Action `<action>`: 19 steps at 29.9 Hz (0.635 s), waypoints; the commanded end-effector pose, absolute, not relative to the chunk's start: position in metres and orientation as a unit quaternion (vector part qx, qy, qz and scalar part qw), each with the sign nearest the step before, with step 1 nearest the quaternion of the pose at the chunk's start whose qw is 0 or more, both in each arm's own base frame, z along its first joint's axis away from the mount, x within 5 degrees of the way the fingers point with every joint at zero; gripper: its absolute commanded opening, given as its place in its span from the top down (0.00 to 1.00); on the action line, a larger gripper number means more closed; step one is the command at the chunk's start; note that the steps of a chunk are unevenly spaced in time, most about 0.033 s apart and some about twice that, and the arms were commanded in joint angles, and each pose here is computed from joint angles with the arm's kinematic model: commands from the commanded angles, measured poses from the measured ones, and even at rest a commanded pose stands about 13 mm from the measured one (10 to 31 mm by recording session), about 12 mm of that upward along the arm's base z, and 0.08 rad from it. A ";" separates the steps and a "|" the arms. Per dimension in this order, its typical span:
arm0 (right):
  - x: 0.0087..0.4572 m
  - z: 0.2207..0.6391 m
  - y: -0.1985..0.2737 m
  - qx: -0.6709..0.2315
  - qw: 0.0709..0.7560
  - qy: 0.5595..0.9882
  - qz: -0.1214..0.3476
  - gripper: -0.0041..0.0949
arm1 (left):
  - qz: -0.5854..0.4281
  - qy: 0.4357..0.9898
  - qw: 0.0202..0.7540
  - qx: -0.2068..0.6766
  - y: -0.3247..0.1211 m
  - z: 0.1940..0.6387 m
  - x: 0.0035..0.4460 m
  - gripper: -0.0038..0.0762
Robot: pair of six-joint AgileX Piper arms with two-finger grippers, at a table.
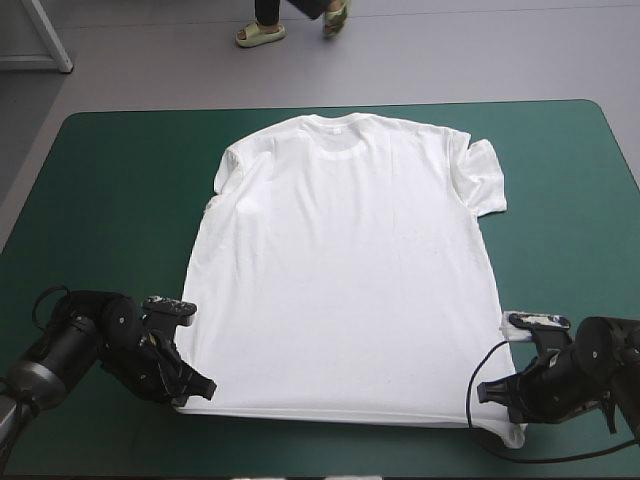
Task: Fold the cloth
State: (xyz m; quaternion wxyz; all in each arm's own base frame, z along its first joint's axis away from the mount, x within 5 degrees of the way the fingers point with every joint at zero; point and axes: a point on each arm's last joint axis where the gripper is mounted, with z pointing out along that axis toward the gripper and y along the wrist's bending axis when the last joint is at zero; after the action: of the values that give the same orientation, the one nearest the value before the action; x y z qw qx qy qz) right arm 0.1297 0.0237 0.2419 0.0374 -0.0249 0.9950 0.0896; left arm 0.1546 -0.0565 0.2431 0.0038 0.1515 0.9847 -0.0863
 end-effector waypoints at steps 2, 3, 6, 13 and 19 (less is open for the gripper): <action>0.116 0.228 0.022 -0.046 0.011 0.995 0.082 0.97 | -0.057 0.985 -0.043 0.157 -0.051 0.237 0.140 0.96; 0.115 0.226 0.022 -0.057 0.008 0.995 0.084 0.97 | -0.053 0.985 -0.036 0.159 -0.050 0.236 0.141 0.96; 0.117 0.227 0.023 -0.066 0.019 0.994 0.090 0.95 | -0.053 0.984 -0.023 0.167 -0.050 0.236 0.143 0.94; 0.123 0.234 0.034 -0.055 0.069 0.985 0.147 0.33 | -0.082 0.983 -0.025 0.164 -0.055 0.237 0.142 0.40; 0.130 0.242 0.035 -0.032 0.105 0.982 0.155 0.03 | -0.090 0.983 0.035 0.156 -0.059 0.244 0.155 0.21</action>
State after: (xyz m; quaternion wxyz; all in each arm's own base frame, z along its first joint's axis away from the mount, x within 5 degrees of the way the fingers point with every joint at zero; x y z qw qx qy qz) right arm 0.1235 0.0328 0.2277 0.0696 -0.0430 0.9864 0.1428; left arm 0.1466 -0.0538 0.2300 -0.0140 0.1611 0.9842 -0.0722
